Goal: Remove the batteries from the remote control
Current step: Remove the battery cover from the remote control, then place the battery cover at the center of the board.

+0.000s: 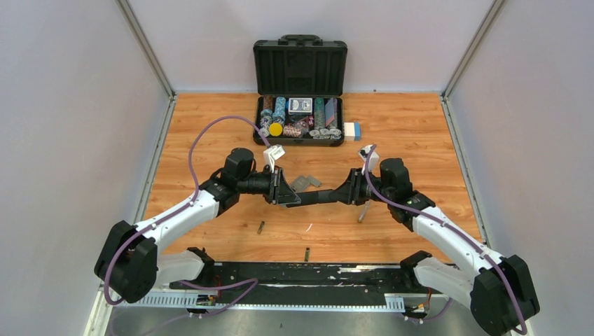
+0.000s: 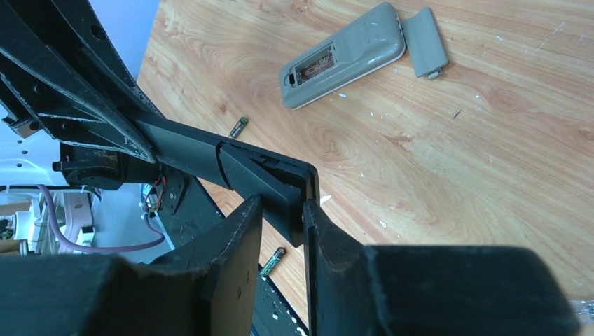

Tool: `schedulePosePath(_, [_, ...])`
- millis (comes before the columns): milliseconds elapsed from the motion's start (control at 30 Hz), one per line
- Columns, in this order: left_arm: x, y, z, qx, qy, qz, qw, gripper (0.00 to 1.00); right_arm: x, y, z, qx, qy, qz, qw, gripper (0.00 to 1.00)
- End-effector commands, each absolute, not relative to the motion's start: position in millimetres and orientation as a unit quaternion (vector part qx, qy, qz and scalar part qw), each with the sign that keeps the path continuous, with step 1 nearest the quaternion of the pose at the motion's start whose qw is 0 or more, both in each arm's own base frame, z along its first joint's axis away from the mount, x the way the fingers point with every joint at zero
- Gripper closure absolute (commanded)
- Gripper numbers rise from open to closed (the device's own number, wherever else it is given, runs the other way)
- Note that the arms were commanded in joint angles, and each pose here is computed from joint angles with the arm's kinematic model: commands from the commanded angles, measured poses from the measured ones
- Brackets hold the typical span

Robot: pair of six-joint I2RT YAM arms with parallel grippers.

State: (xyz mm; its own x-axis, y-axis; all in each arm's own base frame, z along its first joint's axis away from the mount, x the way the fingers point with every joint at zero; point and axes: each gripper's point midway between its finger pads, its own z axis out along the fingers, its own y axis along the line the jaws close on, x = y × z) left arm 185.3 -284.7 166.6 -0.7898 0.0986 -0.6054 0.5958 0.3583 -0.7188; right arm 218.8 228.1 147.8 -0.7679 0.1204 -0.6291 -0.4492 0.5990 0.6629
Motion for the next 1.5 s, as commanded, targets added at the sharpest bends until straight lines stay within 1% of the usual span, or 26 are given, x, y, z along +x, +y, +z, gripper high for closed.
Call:
schedulePosePath(0, [180, -290, 182, 0.246, 0.764, -0.544, 0.244, 1.0, 228, 220, 147, -0.08, 0.835, 0.42, 0.345, 0.93])
schedulePosePath(133, [185, -288, 171, 0.236, 0.78, -0.526, 0.241, 1.0, 226, 222, 153, -0.086, 0.829, 0.43, 0.346, 1.0])
schedulePosePath(333, [190, -282, 147, 0.216, 0.811, -0.495, 0.224, 1.0, 225, 221, 166, -0.094, 0.819, 0.435, 0.363, 1.0])
schedulePosePath(433, [193, -280, 141, 0.207, 0.819, -0.484, 0.227, 1.0, 219, 219, 164, -0.096, 0.819, 0.436, 0.36, 1.0])
schedulePosePath(567, [199, -272, 132, 0.199, 0.836, -0.455, 0.233, 1.0, 206, 220, 153, -0.104, 0.828, 0.443, 0.328, 1.0])
schedulePosePath(767, [201, -272, 131, 0.196, 0.839, -0.451, 0.235, 1.0, 176, 225, 136, -0.099, 0.834, 0.48, 0.255, 1.0])
schedulePosePath(967, [207, -269, 133, 0.187, 0.842, -0.44, 0.25, 1.0, 153, 224, 108, -0.076, 0.853, 0.481, 0.185, 1.0])
schedulePosePath(1100, [208, -270, 137, 0.182, 0.84, -0.443, 0.257, 1.0, 142, 222, 82, -0.066, 0.873, 0.463, 0.14, 1.0])
schedulePosePath(1233, [206, -272, 138, 0.185, 0.836, -0.452, 0.249, 1.0, 139, 220, 60, -0.051, 0.891, 0.435, 0.123, 1.0])
schedulePosePath(1400, [201, -273, 136, 0.186, 0.835, -0.458, 0.24, 1.0, 138, 219, 48, -0.05, 0.903, 0.411, 0.115, 1.0])
schedulePosePath(1467, [199, -273, 134, 0.187, 0.835, -0.462, 0.235, 1.0, 139, 218, 45, -0.05, 0.908, 0.399, 0.119, 0.98])
